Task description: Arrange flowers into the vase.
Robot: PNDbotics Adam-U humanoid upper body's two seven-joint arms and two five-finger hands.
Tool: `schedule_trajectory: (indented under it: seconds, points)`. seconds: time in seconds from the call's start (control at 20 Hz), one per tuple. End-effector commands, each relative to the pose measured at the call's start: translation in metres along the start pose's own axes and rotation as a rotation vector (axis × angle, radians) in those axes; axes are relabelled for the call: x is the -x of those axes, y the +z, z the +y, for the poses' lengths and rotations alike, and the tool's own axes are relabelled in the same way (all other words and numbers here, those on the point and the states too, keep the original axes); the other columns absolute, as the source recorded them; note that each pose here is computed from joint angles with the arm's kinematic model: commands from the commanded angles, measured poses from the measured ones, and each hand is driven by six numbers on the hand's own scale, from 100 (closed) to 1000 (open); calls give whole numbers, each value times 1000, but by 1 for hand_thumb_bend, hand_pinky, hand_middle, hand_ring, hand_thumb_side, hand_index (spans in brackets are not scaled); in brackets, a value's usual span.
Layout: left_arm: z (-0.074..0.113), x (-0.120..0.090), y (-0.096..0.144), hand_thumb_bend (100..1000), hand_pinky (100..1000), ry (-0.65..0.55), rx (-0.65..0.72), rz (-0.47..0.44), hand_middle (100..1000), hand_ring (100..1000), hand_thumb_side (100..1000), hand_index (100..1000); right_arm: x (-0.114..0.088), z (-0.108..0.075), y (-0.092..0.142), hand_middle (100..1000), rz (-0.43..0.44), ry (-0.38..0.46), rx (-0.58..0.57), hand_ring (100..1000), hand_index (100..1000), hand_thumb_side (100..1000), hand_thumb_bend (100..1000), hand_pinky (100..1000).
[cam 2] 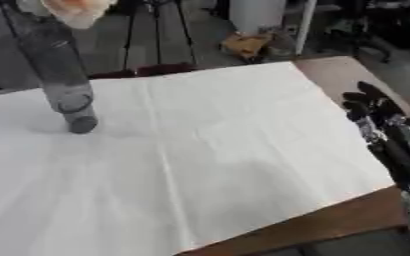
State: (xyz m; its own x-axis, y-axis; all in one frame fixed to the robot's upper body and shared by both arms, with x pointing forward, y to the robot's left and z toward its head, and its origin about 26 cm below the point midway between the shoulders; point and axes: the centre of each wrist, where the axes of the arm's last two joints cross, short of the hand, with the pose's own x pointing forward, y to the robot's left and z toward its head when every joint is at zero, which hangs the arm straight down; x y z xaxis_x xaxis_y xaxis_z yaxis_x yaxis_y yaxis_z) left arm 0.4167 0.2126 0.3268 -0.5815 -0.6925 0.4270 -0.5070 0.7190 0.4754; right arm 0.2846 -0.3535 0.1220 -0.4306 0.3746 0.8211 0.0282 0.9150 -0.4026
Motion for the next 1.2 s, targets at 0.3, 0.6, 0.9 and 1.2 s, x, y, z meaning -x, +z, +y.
schedule_trajectory:
  seconds: [0.3,0.6,0.9,1.2]
  points:
    - [22,8,-22,1000,100,119,-111,-3,100,100,133,100,-4,-5,-3,845,-16,14,-10,885,1000,701,143,890]
    - [25,12,-22,1000,100,203,-114,2,100,100,133,100,-4,-4,-3,845,-15,13,-12,885,1000,701,143,890]
    - [28,14,-23,1000,100,284,-109,5,100,100,135,100,-4,-5,-3,845,-15,16,-13,885,1000,702,143,889]
    - [32,15,-23,1000,100,362,-104,10,100,100,137,100,-4,-5,-4,846,-15,17,-14,885,1000,702,143,889]
